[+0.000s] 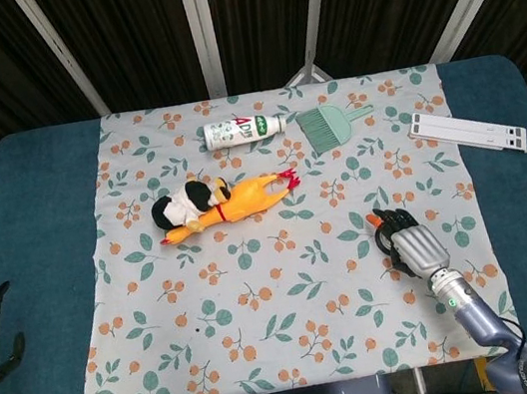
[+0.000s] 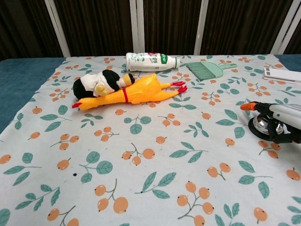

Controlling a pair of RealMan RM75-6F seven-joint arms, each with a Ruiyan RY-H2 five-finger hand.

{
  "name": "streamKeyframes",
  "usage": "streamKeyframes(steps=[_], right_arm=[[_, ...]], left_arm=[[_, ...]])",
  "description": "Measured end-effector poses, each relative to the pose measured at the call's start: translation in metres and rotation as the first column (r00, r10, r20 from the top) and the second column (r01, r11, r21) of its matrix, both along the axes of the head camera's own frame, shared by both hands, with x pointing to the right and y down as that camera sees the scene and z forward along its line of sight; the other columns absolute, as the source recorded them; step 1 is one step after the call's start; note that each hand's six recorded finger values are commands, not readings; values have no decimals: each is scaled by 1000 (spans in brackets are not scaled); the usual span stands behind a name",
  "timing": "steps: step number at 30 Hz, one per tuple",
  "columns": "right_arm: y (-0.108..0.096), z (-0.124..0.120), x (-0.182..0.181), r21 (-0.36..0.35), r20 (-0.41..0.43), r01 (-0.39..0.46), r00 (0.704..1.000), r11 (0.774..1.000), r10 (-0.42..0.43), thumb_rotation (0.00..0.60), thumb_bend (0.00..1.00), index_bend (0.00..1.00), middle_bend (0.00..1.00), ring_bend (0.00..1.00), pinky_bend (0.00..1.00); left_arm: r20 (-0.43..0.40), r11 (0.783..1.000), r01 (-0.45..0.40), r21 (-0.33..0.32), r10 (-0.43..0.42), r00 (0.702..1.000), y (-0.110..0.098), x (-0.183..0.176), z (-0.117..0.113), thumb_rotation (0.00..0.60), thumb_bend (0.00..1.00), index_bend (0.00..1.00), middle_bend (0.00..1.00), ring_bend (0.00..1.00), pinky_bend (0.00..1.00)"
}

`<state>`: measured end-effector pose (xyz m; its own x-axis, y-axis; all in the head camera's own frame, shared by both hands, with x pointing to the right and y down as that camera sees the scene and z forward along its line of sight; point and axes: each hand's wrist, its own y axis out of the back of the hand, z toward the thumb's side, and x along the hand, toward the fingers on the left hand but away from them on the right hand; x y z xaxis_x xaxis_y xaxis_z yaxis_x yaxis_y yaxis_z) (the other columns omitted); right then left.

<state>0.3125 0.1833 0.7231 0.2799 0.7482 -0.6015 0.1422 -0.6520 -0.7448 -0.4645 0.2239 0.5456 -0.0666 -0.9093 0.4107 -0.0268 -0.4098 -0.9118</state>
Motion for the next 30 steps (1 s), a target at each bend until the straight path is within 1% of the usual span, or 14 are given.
streamKeyframes(steps=[5, 10, 14, 18, 21, 24, 26, 30], right_arm=[[-4, -6, 0, 19, 9, -9, 1000, 1000, 9, 600, 1000, 0, 0, 11, 0], [-15, -22, -1, 73, 34, -20, 999, 997, 18, 600, 1000, 0, 0, 11, 0], [-25, -41, 1, 129, 51, -29, 998, 991, 23, 600, 1000, 0, 0, 11, 0], [-32, -64, 6, 169, 42, -22, 999, 985, 15, 600, 1000, 0, 0, 11, 0], [-33, -81, 12, 185, 27, -14, 1000, 983, 9, 600, 1000, 0, 0, 5, 0], [-28, -101, 19, 194, 6, -6, 1000, 981, 5, 600, 999, 0, 0, 0, 0], [-23, -115, 25, 203, -14, -5, 1000, 979, 7, 600, 966, 0, 0, 0, 0], [-8, -154, 46, 254, -82, -14, 996, 967, 36, 600, 756, 0, 0, 0, 0]], left_arm=[[-2, 1000, 3, 5, -3, 1000, 0, -1, -2, 600, 570, 113, 0, 0, 0], [-5, 1000, 3, 6, -3, 1000, 0, -1, -2, 600, 570, 113, 0, 0, 0], [-6, 1000, 2, 7, -2, 1000, 0, -1, -3, 600, 570, 113, 0, 0, 0], [-10, 1000, -4, 9, 4, 1000, 0, 0, -3, 600, 570, 113, 0, 0, 0], [-14, 1000, -4, 8, 4, 1000, 1, 1, -4, 600, 570, 113, 0, 0, 0], [-18, 1000, -5, 11, 5, 1000, 1, 1, -5, 600, 570, 113, 0, 0, 0], [-20, 1000, -4, 13, 4, 1000, 1, 0, -6, 600, 570, 113, 0, 0, 0], [-27, 1000, -4, 16, 5, 1000, 1, 0, -8, 600, 570, 113, 0, 0, 0]])
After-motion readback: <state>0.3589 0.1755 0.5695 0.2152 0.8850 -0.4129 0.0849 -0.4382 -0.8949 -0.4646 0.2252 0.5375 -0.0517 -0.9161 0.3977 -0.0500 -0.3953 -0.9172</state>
